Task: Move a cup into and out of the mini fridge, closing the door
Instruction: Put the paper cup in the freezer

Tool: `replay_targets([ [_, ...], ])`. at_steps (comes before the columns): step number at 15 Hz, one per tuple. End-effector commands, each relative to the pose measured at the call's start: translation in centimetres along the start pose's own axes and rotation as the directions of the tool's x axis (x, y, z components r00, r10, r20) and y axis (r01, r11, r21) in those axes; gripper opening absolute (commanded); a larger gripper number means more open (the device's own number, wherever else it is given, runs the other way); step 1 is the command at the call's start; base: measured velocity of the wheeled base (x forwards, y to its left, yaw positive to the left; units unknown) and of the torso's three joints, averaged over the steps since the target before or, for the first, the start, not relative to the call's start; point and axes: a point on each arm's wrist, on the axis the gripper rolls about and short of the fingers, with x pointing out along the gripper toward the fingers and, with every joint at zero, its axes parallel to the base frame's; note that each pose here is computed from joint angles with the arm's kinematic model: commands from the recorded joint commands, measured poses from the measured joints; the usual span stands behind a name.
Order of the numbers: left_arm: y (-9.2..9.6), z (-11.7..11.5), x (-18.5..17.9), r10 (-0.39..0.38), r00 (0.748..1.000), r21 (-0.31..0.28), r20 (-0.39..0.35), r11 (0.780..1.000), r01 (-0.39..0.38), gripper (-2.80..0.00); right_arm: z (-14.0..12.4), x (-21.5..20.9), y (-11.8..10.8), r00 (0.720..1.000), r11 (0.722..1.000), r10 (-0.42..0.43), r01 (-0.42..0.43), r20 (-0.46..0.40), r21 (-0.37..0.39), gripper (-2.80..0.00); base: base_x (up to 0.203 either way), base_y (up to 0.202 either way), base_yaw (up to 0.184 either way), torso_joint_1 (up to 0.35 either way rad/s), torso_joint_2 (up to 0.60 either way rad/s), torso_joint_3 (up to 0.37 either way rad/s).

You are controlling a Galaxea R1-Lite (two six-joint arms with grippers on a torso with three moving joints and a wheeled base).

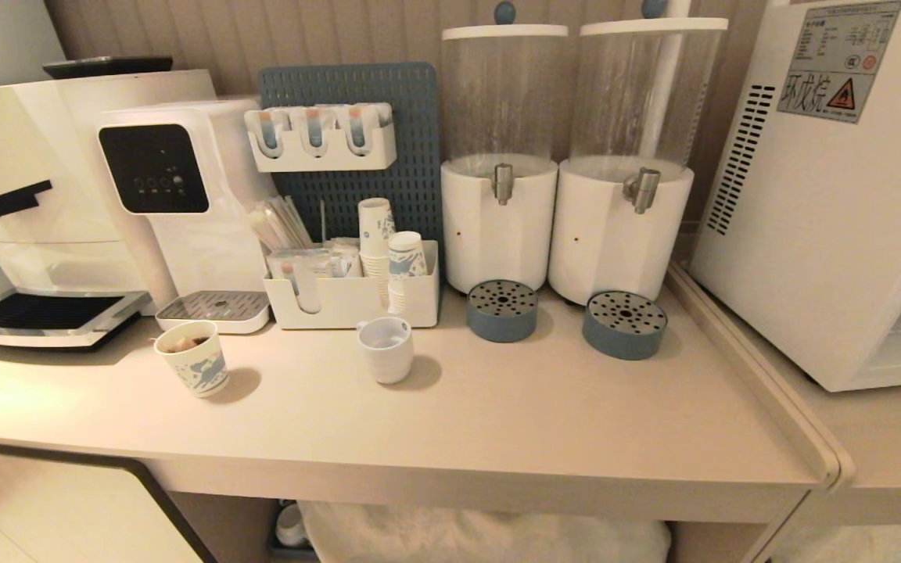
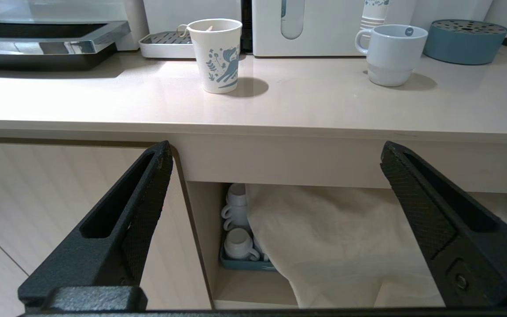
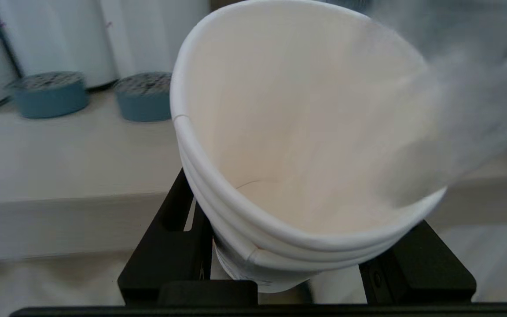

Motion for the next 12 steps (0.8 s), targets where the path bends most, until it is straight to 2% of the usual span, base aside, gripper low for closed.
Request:
replay_targets([
  [1,0.0,-0.51,0.12,0.001,1.0,0.001,-0.018,1.0,-0.001,0.0,-0.88,0.24,0.17,1.0,1.0,0.024,-0.024,-0.004,0.016,-2.8,0.0,0.0,0.0,0.0,0.0,0.0],
  [2,0.0,-0.51,0.12,0.001,1.0,0.001,-0.018,1.0,-0.001,0.0,-1.03,0.18,0.27,0.997,0.996,0.067,-0.065,-0.032,0.068,-2.8,0.0,0.0,0.0,0.0,0.0,0.0],
  [5,0.0,-0.51,0.12,0.001,1.0,0.001,-0.018,1.0,-0.001,0.0,-1.41,0.13,0.45,0.988,0.981,0.14,-0.128,-0.069,0.148,-2.8,0.0,0.0,0.0,0.0,0.0,0.0],
  [6,0.0,-0.51,0.12,0.001,1.0,0.002,-0.018,1.0,-0.001,0.0,-1.82,0.14,0.52,0.984,0.98,0.153,-0.139,-0.093,0.144,-2.8,0.0,0.0,0.0,0.0,0.0,0.0],
  [8,0.0,-0.51,0.12,0.001,1.0,0.002,-0.018,1.0,-0.001,0.0,-1.81,0.14,0.53,0.983,0.982,0.155,-0.144,-0.093,0.122,-2.8,0.0,0.0,0.0,0.0,0.0,0.0],
  [12,0.0,-0.51,0.12,0.001,1.0,0.004,-0.018,1.0,-0.001,0.0,-1.83,0.14,0.53,0.983,0.981,0.156,-0.143,-0.094,0.13,-2.8,0.0,0.0,0.0,0.0,0.0,0.0],
])
